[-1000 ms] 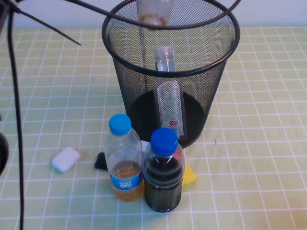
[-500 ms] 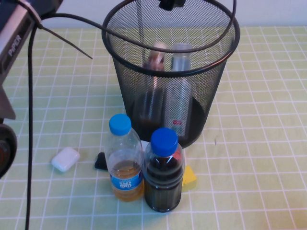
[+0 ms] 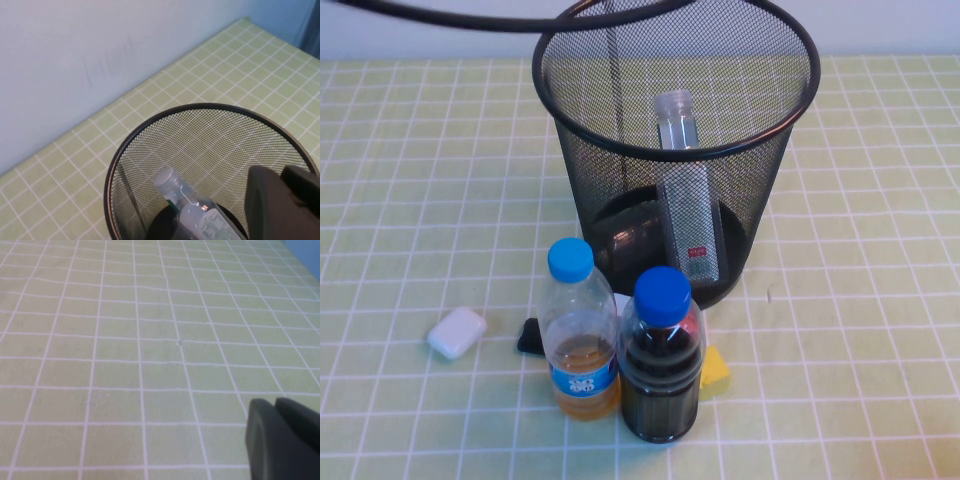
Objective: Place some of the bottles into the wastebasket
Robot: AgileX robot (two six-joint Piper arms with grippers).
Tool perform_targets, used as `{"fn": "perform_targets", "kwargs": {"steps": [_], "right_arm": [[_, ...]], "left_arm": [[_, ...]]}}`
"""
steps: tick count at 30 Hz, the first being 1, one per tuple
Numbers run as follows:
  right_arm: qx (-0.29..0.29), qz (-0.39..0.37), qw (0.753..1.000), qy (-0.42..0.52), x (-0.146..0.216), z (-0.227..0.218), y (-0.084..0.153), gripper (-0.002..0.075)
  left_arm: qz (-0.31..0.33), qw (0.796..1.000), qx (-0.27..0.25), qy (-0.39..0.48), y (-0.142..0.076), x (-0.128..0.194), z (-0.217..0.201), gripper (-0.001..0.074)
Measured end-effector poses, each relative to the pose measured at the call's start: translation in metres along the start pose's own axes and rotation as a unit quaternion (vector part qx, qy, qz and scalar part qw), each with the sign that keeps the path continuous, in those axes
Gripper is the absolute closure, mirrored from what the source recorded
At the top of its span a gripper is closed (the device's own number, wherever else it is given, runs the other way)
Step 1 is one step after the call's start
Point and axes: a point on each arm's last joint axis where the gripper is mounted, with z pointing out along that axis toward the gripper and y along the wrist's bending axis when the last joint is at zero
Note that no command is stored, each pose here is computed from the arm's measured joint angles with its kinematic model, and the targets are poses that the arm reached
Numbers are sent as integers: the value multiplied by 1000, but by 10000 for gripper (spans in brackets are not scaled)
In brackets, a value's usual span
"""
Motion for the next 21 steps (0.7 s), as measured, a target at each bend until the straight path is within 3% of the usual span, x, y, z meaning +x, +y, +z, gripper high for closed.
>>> {"fn": "perform_targets", "kwargs": {"steps": [5,10,14,21], "right_arm": [[0,0,1000,0,0,0,0,733],[0,0,1000,0,0,0,0,733],[0,0,1000,0,0,0,0,733],[0,0,1000,0,0,0,0,733]], "left_arm": [[22,999,-6,-35,-16,7,-71,727],[20,998,-15,-51,-32,40,-126,729],[6,998,-28,-62,-38,78,-137,730],[-14,997,-40,-64,-48,175,-130,731]]}}
